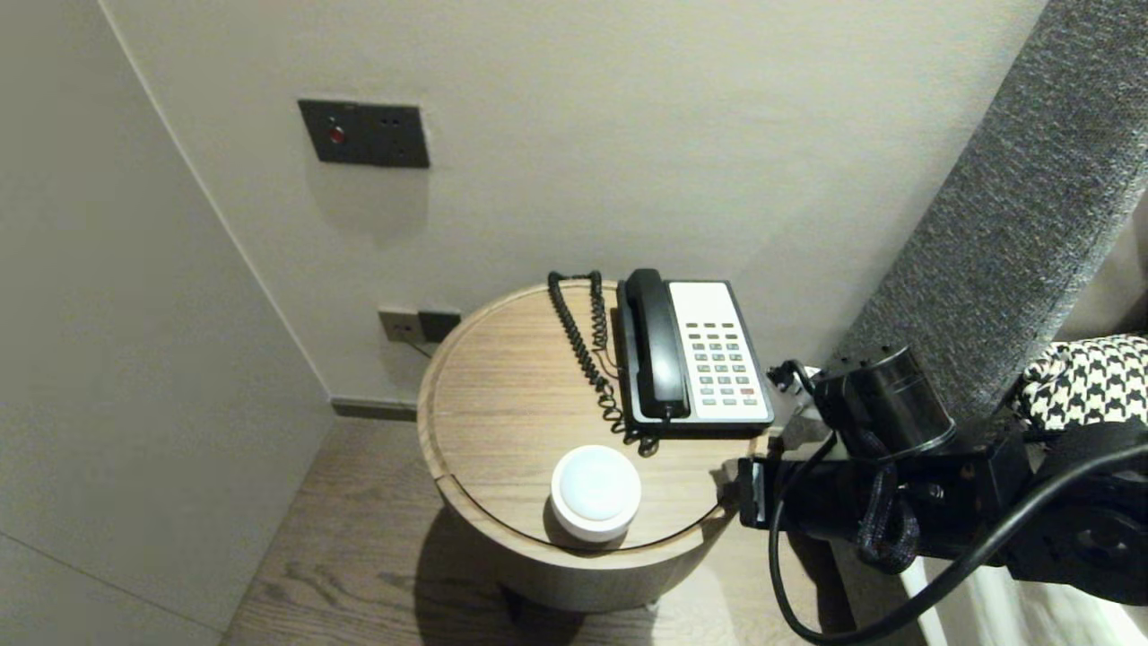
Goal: Open the nightstand drawer
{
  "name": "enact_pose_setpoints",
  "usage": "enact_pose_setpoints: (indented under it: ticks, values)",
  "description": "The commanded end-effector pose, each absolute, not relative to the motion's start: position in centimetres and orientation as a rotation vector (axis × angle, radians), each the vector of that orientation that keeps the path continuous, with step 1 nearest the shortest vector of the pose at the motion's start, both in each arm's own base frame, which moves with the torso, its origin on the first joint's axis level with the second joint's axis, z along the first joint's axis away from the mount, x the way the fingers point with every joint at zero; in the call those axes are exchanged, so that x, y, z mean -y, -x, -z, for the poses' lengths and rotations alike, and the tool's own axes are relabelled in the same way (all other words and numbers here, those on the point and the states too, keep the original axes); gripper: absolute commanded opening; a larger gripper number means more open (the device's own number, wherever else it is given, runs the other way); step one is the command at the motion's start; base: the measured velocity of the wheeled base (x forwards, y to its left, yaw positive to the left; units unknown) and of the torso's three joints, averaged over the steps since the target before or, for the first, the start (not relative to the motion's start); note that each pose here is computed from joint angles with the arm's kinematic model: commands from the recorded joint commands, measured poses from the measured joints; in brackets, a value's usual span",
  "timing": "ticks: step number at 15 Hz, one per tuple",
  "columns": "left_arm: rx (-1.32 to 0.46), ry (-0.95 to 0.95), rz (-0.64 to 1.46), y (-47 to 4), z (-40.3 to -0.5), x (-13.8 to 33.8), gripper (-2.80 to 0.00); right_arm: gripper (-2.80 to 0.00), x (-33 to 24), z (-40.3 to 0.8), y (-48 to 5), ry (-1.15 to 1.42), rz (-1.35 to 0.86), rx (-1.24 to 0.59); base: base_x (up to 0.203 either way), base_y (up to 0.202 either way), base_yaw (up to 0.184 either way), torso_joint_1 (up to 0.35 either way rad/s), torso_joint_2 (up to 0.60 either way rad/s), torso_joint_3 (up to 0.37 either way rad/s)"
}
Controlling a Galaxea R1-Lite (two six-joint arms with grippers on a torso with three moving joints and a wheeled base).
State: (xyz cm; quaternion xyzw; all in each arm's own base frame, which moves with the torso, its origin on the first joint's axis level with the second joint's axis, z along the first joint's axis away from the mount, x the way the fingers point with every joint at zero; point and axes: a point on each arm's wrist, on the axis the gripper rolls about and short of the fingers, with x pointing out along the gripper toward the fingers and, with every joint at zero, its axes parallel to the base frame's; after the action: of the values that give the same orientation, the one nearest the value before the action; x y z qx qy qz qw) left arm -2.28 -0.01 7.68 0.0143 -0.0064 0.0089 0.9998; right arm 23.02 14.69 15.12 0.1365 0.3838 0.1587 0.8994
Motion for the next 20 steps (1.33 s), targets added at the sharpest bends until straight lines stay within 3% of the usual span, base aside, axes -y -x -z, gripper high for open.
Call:
enact_pose_setpoints:
  ticks: [1, 20]
  values:
    - [0.015, -0.029, -0.019, 2.3, -7.7, 0.0, -2.80, -2.80, -14.7, -14.4, -23.1, -0.276, -0.320, -0.821, 0.000, 0.000, 0.000, 0.000, 0.00, 0.000]
    - [0.015, -0.029, -0.017, 2.3, -7.7, 0.0, -2.80, -2.80, -13.3, -13.1, -16.8, -0.222, -0.409, -0.898, 0.000, 0.000, 0.000, 0.000, 0.00, 0.000]
